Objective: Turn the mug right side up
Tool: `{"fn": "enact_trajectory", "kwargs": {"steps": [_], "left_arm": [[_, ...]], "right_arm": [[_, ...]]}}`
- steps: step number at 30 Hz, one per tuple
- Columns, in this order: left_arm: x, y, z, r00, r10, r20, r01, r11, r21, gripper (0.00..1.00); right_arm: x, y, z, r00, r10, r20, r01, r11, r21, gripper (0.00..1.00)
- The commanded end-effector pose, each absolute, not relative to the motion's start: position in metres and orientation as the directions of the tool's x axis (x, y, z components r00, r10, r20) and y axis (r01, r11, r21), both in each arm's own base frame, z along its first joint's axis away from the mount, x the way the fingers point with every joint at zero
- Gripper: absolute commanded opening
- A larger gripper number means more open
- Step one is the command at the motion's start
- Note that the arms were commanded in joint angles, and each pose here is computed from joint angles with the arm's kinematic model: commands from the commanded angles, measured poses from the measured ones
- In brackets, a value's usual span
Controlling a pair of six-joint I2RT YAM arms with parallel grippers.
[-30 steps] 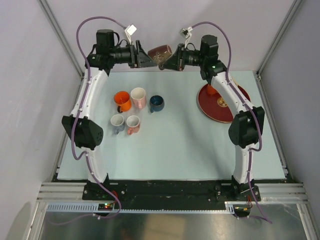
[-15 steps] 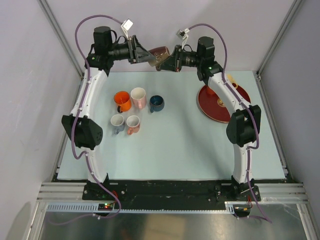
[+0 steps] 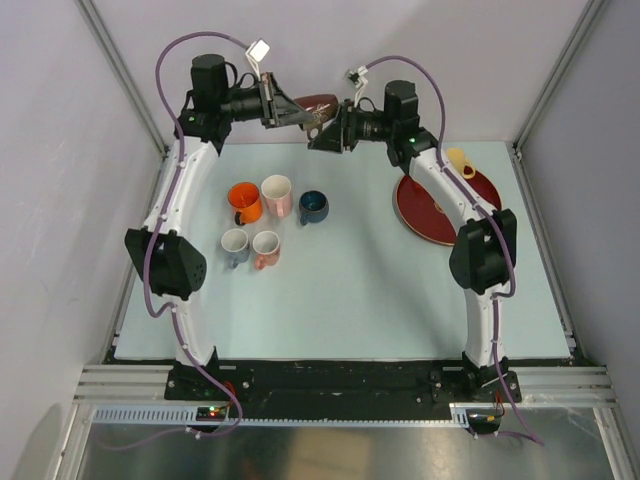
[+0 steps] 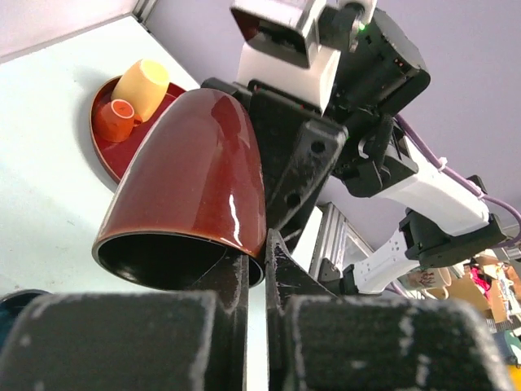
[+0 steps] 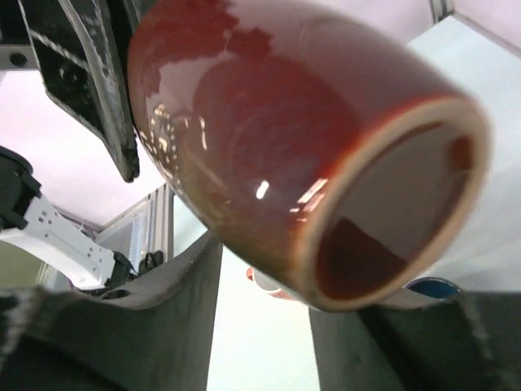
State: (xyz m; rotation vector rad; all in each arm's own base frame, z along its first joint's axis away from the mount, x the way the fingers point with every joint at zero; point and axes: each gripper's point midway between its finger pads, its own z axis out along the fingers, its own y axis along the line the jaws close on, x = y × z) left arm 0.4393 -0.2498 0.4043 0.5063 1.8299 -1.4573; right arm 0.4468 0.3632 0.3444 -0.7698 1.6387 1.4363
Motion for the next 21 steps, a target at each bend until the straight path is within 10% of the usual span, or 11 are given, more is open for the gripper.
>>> {"fn": "enact_trajectory", "kwargs": {"steps": [1,21], "left_arm": [[0.422,-0.250,0.434,-0.573,-0.142,-0.807,0.767,0.255,-0.589,0.00],[0.371,-0.230,0.253,-0.778,0.027,-0.628,0.502,0.628,-0.594,0.00]], "right_arm": [[0.427,0.369,0.345,-0.474,0.017,-0.880,-0.871,0.140,0.471,0.53],[0.411,0.166,0.299,-0.489,-0.198,-0.849,-0.615,0.768,0.175,0.99]]}}
